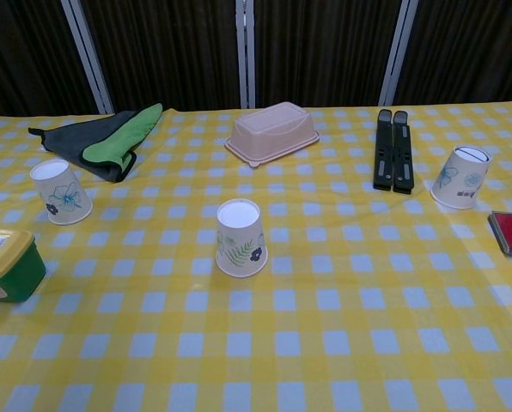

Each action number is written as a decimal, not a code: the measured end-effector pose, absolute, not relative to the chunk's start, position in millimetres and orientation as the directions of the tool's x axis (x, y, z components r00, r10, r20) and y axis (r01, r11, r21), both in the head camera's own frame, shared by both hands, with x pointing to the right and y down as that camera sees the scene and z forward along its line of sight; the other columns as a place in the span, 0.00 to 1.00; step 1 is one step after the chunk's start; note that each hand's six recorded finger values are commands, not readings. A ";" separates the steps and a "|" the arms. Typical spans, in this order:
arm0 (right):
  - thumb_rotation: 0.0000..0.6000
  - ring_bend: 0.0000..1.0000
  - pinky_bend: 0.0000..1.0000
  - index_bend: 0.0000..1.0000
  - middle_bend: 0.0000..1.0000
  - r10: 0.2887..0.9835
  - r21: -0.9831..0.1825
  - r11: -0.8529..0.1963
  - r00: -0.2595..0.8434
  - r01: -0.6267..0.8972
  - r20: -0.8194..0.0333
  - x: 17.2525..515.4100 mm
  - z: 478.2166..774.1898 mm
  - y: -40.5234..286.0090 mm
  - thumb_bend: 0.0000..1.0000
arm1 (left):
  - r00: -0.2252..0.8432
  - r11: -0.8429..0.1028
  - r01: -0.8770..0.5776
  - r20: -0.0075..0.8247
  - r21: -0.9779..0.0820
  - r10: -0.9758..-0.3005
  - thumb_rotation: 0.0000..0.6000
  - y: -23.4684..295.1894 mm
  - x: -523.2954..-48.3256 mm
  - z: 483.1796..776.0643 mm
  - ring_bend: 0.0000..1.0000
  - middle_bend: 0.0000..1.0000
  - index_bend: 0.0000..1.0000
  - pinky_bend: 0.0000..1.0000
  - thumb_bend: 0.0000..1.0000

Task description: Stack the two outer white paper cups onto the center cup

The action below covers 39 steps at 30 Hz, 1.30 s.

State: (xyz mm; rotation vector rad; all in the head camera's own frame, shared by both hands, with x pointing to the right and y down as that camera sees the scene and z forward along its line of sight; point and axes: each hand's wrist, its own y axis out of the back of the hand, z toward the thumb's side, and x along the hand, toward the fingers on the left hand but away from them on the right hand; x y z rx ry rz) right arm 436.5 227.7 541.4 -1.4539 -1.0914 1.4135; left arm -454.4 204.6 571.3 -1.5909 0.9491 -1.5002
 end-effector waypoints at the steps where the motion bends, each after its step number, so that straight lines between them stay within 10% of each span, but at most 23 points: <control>1: 1.00 0.00 0.00 0.02 0.00 0.957 -0.956 -0.289 -0.004 0.045 -0.290 436.9 540.6 227.4 0.01 | 0.048 -0.449 -0.030 0.447 -0.893 -0.893 1.00 200.6 -453.1 571.5 0.00 0.00 0.00 0.00 0.15; 9: 1.00 0.00 0.00 0.04 0.00 0.966 -0.964 -0.258 0.010 0.070 -0.258 436.5 536.4 225.1 0.01 | 0.077 -0.420 -0.034 0.417 -0.907 -0.906 1.00 141.6 -446.2 570.6 0.00 0.00 0.22 0.04 0.19; 24: 1.00 0.00 0.00 0.05 0.00 0.958 -0.955 -0.285 0.037 0.088 -0.283 431.8 543.8 226.1 0.01 | 0.082 -0.627 0.062 0.630 -0.777 -0.772 1.00 66.0 -420.8 628.1 0.00 0.00 0.23 0.04 0.19; 39: 1.00 0.00 0.00 0.06 0.00 0.960 -0.955 -0.278 0.031 0.106 -0.277 434.0 542.9 225.0 0.01 | 0.061 -0.721 0.086 0.726 -0.688 -0.685 1.00 57.3 -393.4 687.5 0.00 0.00 0.25 0.05 0.21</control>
